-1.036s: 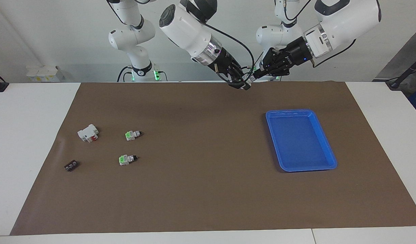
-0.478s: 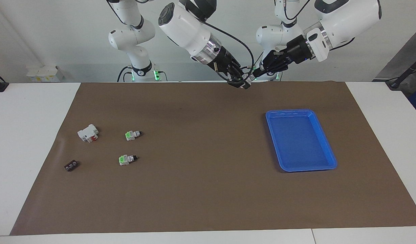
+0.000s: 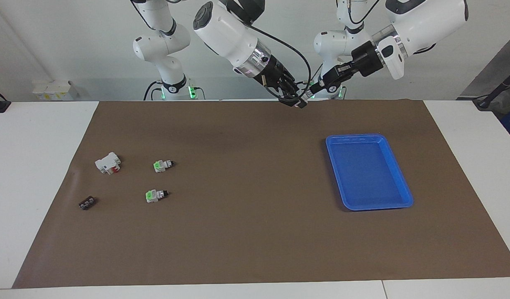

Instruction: Turn and place switch with both arms

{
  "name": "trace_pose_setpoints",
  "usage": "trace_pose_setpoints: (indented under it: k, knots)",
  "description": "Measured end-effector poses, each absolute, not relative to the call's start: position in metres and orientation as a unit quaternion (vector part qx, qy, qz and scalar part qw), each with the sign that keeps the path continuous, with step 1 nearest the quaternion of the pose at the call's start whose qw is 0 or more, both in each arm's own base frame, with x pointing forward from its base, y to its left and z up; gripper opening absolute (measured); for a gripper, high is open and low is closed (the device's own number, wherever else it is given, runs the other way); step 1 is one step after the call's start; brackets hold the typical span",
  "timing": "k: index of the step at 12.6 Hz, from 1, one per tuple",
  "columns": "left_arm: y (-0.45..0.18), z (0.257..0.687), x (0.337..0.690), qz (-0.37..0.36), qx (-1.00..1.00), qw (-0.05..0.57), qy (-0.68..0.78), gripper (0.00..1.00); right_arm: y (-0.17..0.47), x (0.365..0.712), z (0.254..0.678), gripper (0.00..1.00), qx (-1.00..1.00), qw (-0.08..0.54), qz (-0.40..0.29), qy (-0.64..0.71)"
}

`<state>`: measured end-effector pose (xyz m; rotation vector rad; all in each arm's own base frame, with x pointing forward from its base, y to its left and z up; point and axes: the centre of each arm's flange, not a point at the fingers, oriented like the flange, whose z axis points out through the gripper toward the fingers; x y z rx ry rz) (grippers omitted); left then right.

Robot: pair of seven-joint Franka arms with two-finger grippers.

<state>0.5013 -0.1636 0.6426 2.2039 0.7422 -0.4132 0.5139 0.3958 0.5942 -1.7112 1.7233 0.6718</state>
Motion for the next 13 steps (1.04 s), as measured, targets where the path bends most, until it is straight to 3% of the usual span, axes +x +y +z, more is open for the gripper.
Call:
trace_pose_setpoints:
  k: [13]
  knots:
    - [-0.1651, 0.6449, 0.5001, -0.209, 0.816, 0.348, 0.412, 0.1, 0.3958, 0.5137, 0.594, 0.41, -0.647, 0.305, 0.254, 0.651]
